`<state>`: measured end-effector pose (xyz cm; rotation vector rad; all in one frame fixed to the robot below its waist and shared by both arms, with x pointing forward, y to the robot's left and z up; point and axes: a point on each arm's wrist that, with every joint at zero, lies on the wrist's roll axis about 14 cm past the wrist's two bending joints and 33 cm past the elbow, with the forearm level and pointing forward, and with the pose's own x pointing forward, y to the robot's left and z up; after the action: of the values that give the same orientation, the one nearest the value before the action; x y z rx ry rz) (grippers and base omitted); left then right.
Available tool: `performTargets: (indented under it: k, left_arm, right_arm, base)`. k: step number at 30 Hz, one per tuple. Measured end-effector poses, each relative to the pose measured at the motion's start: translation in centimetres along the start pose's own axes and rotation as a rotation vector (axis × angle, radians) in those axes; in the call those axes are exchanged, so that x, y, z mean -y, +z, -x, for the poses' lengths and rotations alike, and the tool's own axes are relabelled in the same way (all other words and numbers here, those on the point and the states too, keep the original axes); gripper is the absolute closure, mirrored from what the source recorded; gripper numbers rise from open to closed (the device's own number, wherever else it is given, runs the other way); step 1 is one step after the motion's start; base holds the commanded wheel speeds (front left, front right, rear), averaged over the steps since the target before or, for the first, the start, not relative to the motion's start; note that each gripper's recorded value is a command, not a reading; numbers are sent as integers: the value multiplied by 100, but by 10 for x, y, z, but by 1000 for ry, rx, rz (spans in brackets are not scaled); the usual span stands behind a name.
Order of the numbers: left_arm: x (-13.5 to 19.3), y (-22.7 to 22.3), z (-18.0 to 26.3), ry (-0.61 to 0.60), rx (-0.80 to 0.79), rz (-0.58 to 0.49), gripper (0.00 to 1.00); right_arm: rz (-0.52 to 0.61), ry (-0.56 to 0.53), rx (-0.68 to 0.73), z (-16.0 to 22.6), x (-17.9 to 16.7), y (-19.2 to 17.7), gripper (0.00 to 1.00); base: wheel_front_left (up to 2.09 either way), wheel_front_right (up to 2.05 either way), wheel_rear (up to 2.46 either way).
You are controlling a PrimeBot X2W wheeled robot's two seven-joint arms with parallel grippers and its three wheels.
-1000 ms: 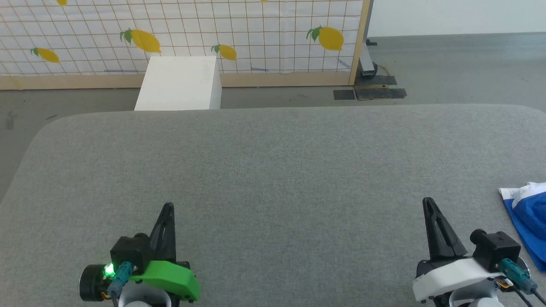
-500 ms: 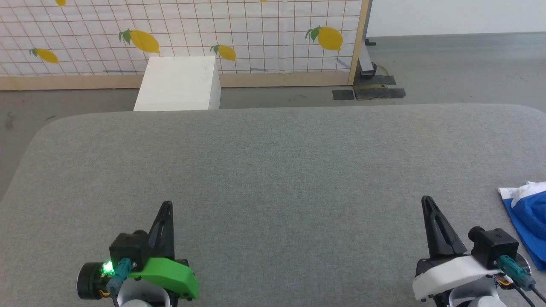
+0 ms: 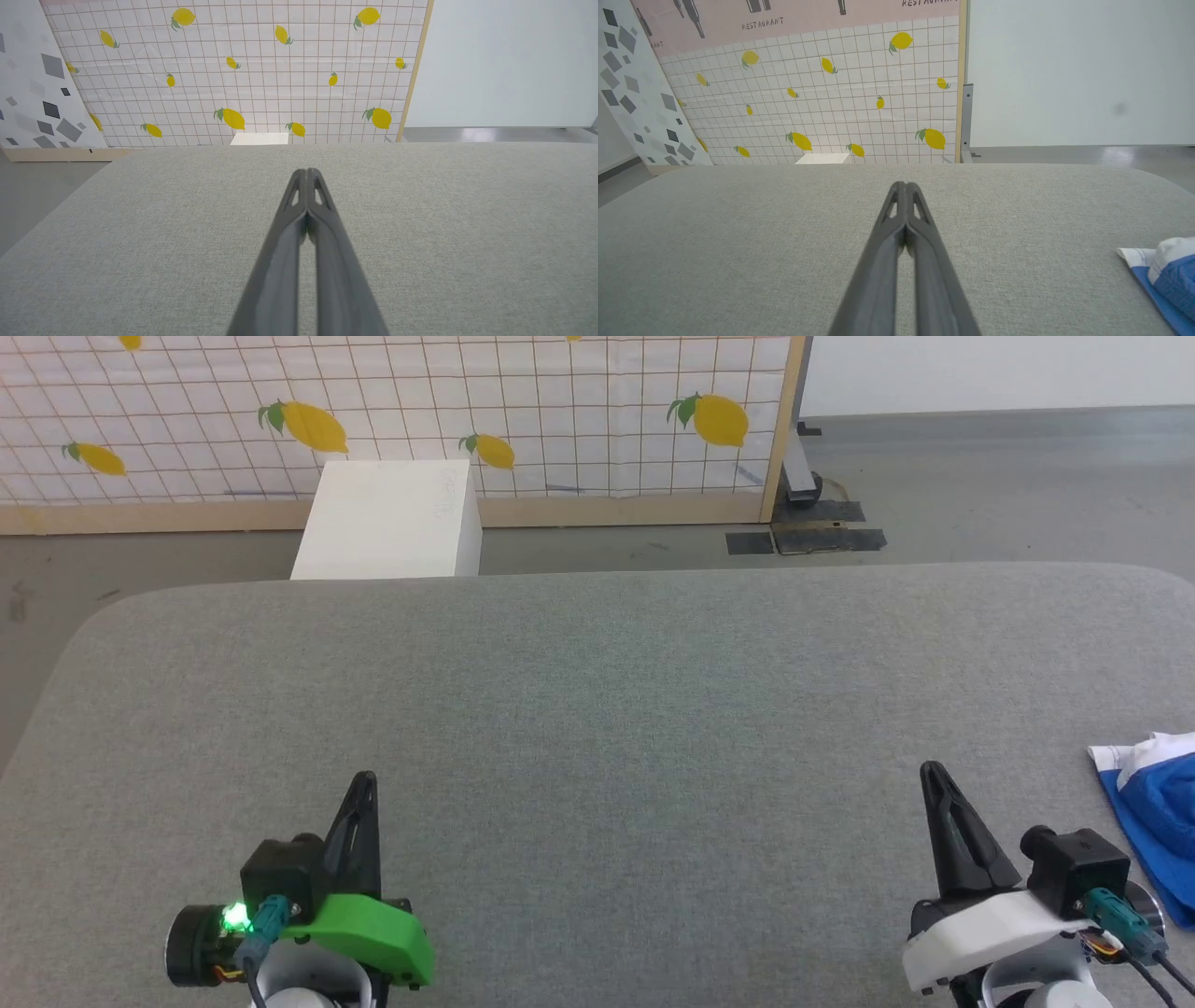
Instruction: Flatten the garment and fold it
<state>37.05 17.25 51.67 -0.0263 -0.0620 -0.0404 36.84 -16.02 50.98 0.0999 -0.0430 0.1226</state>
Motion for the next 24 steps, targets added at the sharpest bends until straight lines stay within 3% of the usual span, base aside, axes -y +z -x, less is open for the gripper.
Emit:
performTargets:
  k: [24]
  left_arm:
    - [1, 5, -2, 2, -13, -16, 100]
  right_arm:
    - [33, 5, -17, -1, -1, 4, 100]
  base:
    - [0, 0, 0]
